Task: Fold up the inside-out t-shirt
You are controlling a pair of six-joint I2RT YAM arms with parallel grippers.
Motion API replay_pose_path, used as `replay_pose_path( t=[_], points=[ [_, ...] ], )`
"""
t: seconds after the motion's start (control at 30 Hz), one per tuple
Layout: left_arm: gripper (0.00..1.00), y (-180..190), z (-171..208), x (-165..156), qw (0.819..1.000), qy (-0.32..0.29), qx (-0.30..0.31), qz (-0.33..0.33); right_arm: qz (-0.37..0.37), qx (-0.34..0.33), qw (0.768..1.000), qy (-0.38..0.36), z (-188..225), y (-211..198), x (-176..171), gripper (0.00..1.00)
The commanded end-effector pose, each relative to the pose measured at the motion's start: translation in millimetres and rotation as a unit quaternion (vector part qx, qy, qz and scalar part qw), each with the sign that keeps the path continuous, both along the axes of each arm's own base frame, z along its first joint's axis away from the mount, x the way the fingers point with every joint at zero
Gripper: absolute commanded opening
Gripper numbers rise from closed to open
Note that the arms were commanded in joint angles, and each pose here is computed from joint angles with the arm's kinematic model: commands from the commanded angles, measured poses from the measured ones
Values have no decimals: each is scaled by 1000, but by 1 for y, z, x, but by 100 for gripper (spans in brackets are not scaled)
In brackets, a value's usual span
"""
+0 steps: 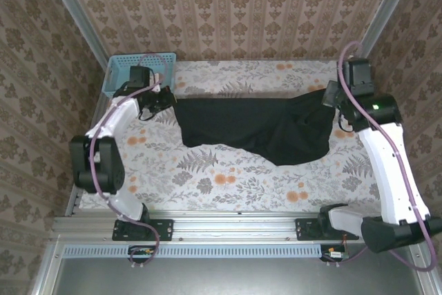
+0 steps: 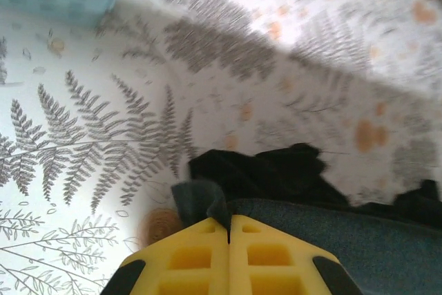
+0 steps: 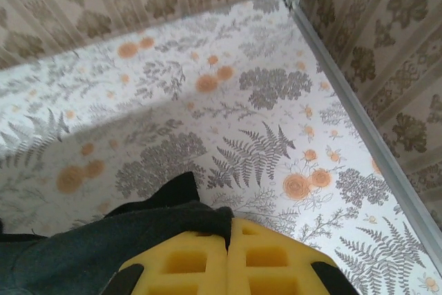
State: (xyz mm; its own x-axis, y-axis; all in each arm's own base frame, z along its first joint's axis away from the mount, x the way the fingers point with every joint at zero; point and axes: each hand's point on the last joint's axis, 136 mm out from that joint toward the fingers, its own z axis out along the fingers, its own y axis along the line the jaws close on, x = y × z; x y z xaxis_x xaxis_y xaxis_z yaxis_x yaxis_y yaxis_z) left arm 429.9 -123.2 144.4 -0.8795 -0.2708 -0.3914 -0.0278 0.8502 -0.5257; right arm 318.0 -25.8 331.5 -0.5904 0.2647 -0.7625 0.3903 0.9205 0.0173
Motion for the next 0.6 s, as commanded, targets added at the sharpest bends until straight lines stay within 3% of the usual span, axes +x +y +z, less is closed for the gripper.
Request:
replay_pose_path(
  t=[0.0, 0.13, 0.3, 0.43, 0.57],
  points=[
    [1, -6, -5, 25, 999, -4, 31, -16, -10, -7, 1000, 4, -12, -5, 20, 0],
    [4, -28, -12, 55, 998, -18, 43, -35, -30, -20, 999, 21, -27, -17, 39, 0],
    [23, -44, -26, 80, 997, -14, 58, -51, -37, -13, 999, 37, -44, -24, 55, 0],
    [47, -38, -30, 79, 995, -13, 86, -51, -42, -7, 998, 43, -51, -29, 59, 0],
    [54, -37, -35, 70, 994, -11, 90, -57, -50, -1, 998, 45, -54, -37, 59, 0]
  ],
)
